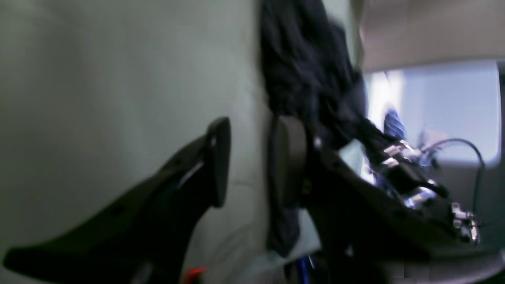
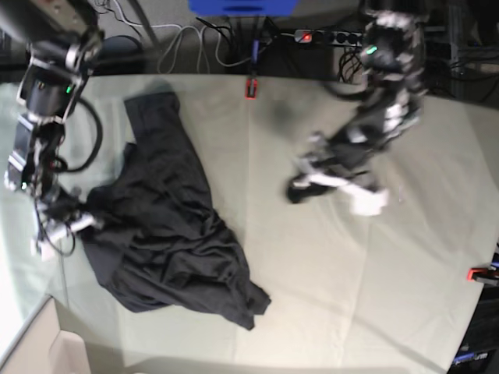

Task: Layout the t-shirt on the table in an organized manner, then fold the t-shirt properly
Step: 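Grasp the shirt edge with the right gripper and pull it aside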

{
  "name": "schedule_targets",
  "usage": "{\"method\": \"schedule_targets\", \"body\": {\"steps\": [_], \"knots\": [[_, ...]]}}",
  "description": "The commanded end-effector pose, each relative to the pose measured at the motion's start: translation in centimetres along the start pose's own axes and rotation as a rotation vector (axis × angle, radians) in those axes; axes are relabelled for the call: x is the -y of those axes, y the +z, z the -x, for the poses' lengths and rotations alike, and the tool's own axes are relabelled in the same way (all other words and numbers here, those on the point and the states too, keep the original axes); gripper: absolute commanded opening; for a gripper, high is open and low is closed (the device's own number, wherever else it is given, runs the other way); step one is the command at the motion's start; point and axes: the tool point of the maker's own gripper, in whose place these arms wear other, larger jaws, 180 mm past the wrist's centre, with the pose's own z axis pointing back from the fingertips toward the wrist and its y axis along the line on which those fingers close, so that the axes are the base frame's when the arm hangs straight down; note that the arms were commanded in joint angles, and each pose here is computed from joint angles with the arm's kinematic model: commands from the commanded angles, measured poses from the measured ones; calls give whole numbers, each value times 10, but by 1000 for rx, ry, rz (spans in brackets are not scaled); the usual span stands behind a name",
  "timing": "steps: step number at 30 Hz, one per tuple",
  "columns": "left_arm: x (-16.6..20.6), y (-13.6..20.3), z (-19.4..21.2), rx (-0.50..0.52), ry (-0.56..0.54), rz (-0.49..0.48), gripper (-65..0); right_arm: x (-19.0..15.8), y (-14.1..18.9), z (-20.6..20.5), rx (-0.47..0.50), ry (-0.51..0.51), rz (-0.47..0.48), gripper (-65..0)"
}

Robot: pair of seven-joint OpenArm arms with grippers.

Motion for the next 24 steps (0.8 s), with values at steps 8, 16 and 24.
{"method": "schedule_targets", "body": {"steps": [8,16,24], "knots": [[41,-86,79,-189,-111,-1,-452,13,11,7,6,27,20,-650],[37,-111,121,-128,-299,-28,-451,26,17,16,-38,41,44,-650],[20,-132,139,-177,-443,-62,-456,29,18,22,-58,39,49,-650]]}}
